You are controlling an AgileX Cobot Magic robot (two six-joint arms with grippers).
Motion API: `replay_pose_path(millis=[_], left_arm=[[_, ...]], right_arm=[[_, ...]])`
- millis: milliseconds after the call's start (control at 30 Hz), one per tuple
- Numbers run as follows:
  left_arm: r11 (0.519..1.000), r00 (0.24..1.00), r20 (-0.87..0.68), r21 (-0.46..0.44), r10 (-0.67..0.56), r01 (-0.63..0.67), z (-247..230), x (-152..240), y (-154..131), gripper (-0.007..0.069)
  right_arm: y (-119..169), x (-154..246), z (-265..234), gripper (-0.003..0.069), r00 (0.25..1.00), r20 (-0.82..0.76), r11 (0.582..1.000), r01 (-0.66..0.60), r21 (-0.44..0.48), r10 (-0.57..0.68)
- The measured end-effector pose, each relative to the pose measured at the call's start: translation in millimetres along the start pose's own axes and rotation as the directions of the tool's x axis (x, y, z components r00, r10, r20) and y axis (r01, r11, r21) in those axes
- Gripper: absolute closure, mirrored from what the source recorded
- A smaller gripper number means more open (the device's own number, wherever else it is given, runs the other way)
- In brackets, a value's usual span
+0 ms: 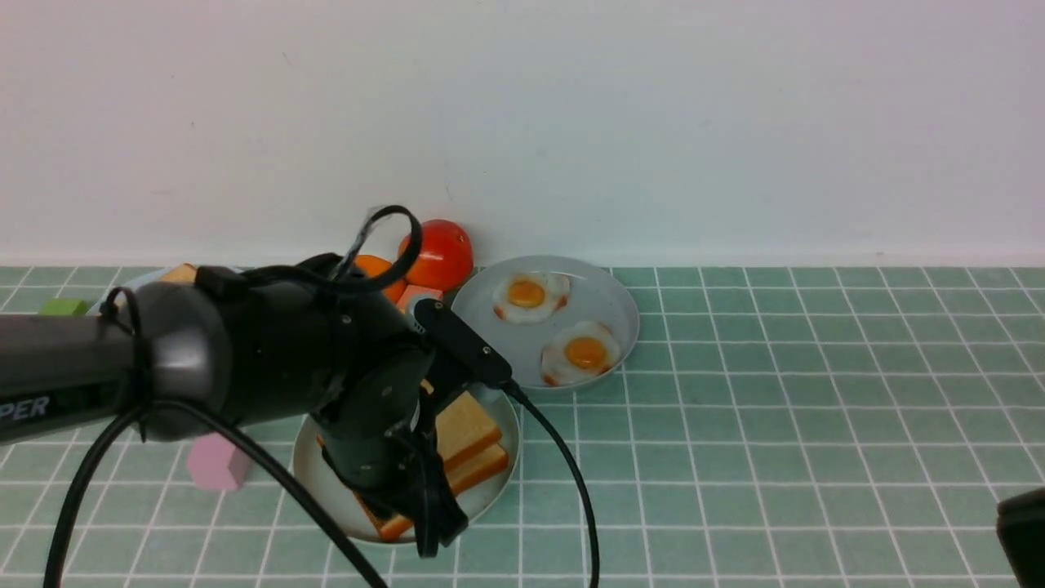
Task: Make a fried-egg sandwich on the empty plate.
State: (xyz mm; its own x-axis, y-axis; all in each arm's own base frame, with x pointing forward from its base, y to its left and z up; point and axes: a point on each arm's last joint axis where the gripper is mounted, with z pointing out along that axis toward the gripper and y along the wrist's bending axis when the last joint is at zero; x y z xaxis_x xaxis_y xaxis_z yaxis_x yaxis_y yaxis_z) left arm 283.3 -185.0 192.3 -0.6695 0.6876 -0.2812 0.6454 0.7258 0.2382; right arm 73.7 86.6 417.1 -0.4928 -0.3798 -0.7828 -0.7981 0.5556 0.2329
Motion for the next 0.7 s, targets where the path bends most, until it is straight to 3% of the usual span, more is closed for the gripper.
replay_pose_path(millis=[100, 200, 300, 333, 400, 467, 567, 600, 700], left_arm=[[1.000, 1.000, -0.001, 0.020, -0.020, 0.020, -7, 1, -3, 0.0314], [0.998, 0.997, 0.047, 0.045, -0.056, 0.054, -27, -1, -9, 0.0302], [0.994, 0.981, 0.170, 0.074, -0.096, 0.084, -71, 0, -15, 0.0396], [0.992, 0.962, 0.247, 0.091, -0.113, 0.092, -96, 7, -18, 0.0472], [0.985, 0.915, 0.372, 0.134, -0.155, 0.113, -132, 24, -22, 0.0591], [0.977, 0.867, 0.459, 0.170, -0.194, 0.129, -153, 40, -23, 0.0639], [0.947, 0.705, 0.640, 0.279, -0.307, 0.159, -188, 93, -21, 0.0638], [0.945, 0.687, 0.656, 0.287, -0.315, 0.159, -192, 95, -20, 0.0638], [0.919, 0.517, 0.764, 0.368, -0.385, 0.141, -196, 146, -22, 0.0638]], right_arm=[[0, 0, 0, 0.0621, 1.000, 0.000, 1.000, -0.001, 0.000, 0.001], [0, 0, 0, 0.0619, 1.000, 0.000, 1.000, -0.004, 0.000, 0.004], [0, 1, -1, 0.0617, 0.999, 0.001, 0.999, -0.033, 0.011, 0.033], [-1, 3, -4, 0.0617, 0.999, 0.001, 0.998, -0.043, 0.036, 0.043], [-2, 8, -10, 0.0617, 0.999, 0.003, 0.994, -0.052, 0.100, 0.052], [-4, 15, -15, 0.0617, 0.998, 0.005, 0.985, -0.062, 0.162, 0.062], [-11, 40, -31, 0.0616, 0.992, 0.033, 0.924, -0.125, 0.361, 0.121], [-11, 42, -32, 0.0616, 0.991, 0.036, 0.919, -0.131, 0.372, 0.126], [-17, 74, -45, 0.0616, 0.976, 0.107, 0.826, -0.215, 0.521, 0.187]])
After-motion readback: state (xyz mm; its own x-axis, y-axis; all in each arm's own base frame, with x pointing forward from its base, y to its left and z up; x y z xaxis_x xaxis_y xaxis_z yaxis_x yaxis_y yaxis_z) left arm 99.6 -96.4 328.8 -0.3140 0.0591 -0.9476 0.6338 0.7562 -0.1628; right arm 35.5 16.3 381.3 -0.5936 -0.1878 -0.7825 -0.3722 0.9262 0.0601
